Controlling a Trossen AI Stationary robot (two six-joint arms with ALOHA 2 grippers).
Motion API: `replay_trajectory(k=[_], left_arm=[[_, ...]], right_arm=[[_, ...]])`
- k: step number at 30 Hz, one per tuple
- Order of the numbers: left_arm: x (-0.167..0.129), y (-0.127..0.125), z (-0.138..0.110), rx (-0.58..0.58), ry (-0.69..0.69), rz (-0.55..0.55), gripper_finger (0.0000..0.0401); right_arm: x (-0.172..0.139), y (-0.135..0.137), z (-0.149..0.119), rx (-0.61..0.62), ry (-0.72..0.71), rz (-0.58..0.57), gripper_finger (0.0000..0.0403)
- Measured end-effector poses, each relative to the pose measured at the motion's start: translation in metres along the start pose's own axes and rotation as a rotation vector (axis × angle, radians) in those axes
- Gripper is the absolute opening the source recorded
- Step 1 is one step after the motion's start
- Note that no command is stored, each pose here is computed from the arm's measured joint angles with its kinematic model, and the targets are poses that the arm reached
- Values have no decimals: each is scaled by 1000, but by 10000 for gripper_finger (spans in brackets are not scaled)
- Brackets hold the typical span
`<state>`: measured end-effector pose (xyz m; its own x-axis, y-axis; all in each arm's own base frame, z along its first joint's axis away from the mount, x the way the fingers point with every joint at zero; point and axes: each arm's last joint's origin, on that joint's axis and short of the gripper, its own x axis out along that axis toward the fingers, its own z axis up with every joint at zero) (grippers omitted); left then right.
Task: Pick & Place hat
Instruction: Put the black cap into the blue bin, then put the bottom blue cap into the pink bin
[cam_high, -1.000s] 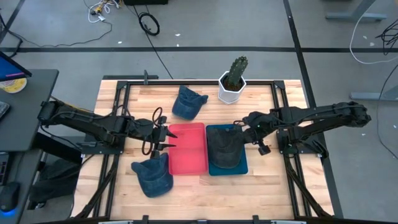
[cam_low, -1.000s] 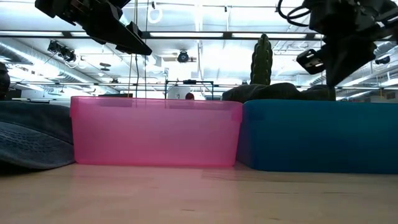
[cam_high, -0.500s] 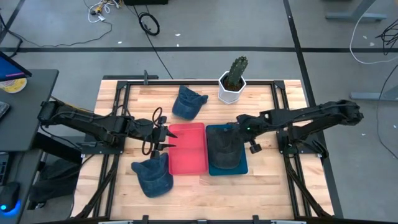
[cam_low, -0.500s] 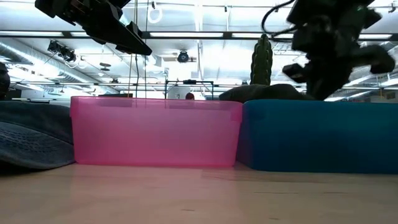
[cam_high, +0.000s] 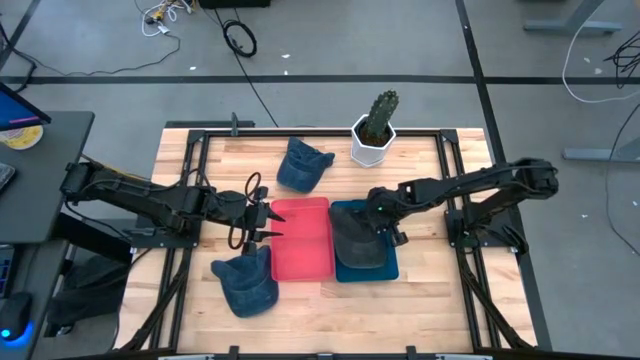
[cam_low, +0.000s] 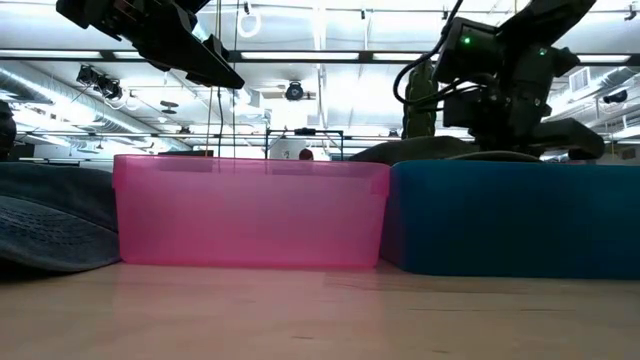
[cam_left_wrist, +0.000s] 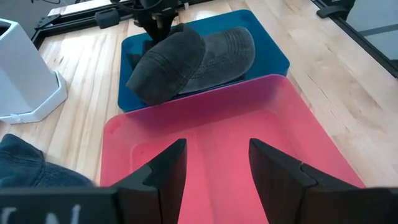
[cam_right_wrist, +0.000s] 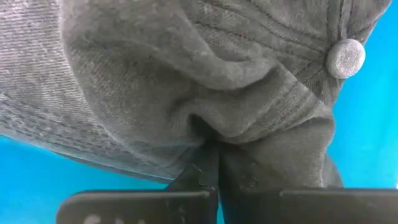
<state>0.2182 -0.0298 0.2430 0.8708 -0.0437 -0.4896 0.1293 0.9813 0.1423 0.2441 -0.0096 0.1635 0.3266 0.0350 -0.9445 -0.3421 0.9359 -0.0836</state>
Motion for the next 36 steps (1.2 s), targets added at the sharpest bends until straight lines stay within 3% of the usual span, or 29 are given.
replay_trajectory(k=[12, 18, 24, 28, 36], left_arm=[[0, 0, 0, 0, 0, 0, 177], [0, 0, 0, 8, -2, 0, 177], [0, 1, 1, 10, -7, 38, 177], [0, 1, 1, 9, -10, 46, 177], [0, 2, 3, 24, -25, 49, 177]], right_arm=[[-46, 5, -6, 64, -142, -66, 14], [-65, 7, -8, 227, -244, -79, 18], [-71, 5, -3, 240, -325, -99, 19], [-72, 4, -1, 338, -353, -88, 19], [-88, 15, -6, 215, -615, 13, 20]])
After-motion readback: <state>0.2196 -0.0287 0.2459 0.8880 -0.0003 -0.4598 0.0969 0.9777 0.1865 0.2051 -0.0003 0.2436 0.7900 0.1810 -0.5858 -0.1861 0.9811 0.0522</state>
